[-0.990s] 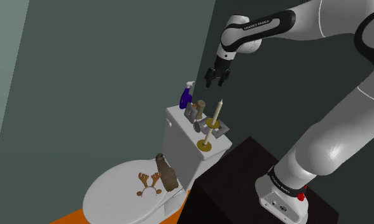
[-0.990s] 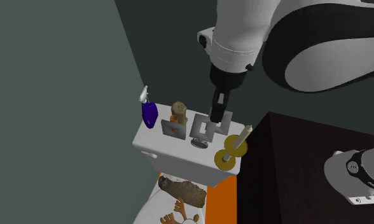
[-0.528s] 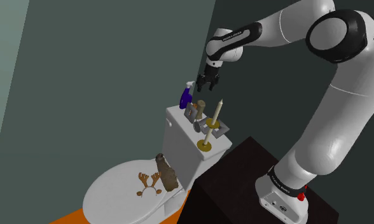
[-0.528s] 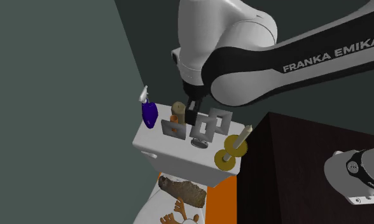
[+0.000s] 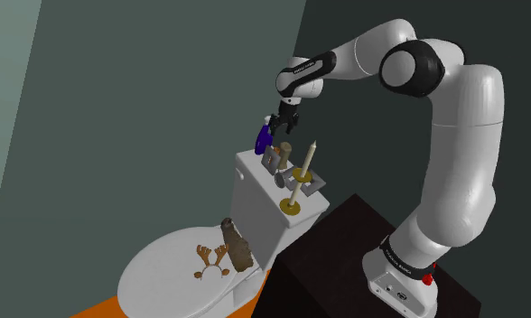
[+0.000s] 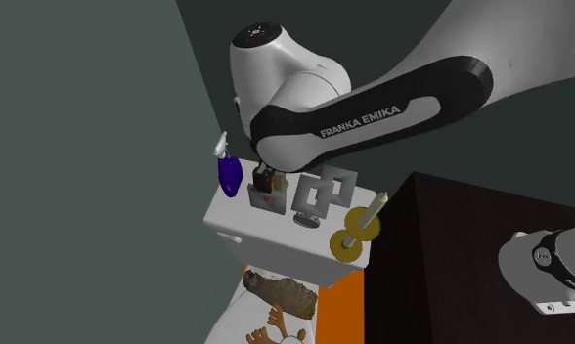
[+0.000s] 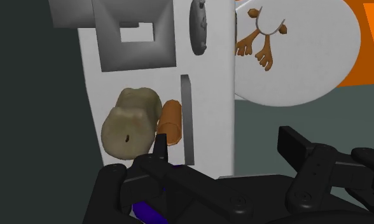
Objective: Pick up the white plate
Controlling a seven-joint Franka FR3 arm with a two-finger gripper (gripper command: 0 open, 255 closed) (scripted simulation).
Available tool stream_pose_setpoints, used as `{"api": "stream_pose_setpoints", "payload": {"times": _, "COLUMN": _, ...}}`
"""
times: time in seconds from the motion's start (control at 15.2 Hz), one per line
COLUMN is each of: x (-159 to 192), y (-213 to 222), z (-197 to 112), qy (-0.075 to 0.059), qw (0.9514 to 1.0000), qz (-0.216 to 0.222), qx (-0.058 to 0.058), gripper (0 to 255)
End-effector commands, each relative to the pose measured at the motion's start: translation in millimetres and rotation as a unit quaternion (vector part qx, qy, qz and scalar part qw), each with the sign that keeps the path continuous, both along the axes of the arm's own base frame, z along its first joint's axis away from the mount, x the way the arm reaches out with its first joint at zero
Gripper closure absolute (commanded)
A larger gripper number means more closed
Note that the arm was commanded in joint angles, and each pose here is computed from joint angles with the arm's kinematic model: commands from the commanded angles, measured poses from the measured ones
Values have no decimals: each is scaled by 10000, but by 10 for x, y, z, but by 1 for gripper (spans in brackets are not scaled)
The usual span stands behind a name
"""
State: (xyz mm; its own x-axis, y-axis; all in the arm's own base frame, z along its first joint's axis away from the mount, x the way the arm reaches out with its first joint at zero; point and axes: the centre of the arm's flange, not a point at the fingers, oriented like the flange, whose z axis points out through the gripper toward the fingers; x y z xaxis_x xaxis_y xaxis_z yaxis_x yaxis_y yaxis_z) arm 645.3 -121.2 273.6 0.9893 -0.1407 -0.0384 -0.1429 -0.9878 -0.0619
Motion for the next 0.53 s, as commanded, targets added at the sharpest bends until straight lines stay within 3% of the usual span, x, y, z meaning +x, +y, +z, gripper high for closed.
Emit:
{"api": "stream_pose_setpoints", "payload": {"times": 0.0, "x": 204, "y": -52, "z": -196, "qy": 20, "qw": 10000, "qz": 5, "qx": -3, "gripper": 0}}
{"api": "stream_pose_setpoints", "payload": {"times": 0.46, "x": 794, "y": -241, "z": -836, "qy": 91, "qw": 10000, "qz": 16, "qx": -16, "gripper": 0}}
